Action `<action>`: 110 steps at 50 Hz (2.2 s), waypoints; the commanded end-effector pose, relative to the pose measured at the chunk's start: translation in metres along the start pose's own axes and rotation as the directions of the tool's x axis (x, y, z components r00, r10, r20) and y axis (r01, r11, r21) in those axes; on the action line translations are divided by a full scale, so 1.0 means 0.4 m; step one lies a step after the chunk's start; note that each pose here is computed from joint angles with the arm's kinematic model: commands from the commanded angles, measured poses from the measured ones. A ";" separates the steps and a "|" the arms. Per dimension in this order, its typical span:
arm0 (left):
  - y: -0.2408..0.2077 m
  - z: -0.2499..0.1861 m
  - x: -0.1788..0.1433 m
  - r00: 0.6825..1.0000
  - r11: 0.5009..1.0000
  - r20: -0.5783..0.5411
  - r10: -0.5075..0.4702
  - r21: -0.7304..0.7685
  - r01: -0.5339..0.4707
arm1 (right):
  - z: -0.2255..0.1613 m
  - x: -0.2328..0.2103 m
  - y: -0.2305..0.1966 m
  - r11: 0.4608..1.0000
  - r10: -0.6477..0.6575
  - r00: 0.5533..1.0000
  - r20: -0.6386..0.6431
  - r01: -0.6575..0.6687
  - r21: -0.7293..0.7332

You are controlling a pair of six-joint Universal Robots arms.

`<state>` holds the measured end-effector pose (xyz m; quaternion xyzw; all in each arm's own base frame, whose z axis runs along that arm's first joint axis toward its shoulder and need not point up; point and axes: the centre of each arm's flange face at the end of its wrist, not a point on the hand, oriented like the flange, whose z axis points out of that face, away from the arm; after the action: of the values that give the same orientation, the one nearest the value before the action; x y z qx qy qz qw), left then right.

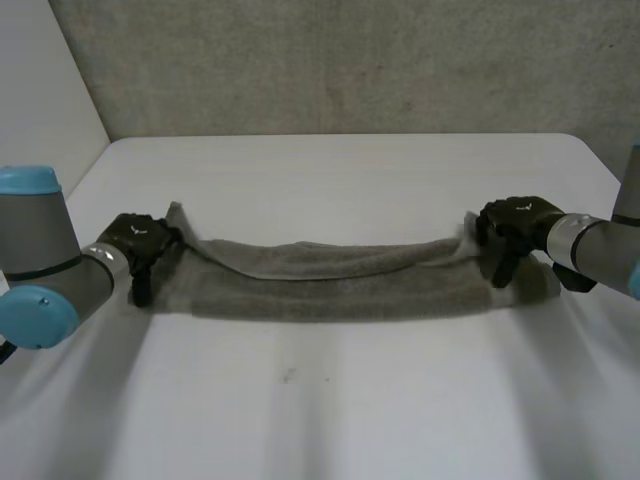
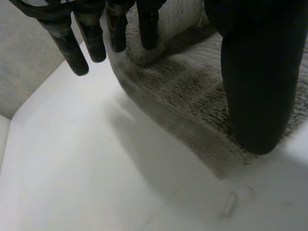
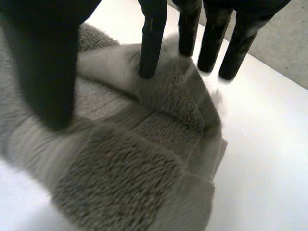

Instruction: Fold the towel.

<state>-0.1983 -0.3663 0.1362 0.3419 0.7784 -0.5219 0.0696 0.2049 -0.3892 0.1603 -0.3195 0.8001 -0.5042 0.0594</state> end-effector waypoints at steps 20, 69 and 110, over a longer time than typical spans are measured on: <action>-0.002 -0.057 0.017 1.000 1.000 -0.014 -0.004 -0.012 0.004 | -0.052 -0.004 -0.027 0.995 -0.041 0.998 -0.056 0.046 0.084; -0.056 0.042 0.059 0.999 0.996 -0.028 0.041 0.080 -0.039 | 0.063 -0.010 -0.054 0.993 0.076 0.997 -0.030 -0.072 0.098; 0.038 -0.129 0.085 0.998 0.997 -0.057 0.018 -0.079 -0.023 | -0.045 0.022 0.130 0.974 -0.225 0.968 -0.113 0.225 -0.009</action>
<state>-0.2044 -0.3069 0.1296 0.3648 0.7943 -0.4821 0.0595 0.1703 -0.3629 0.1295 -0.3727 0.7637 -0.5269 -0.0162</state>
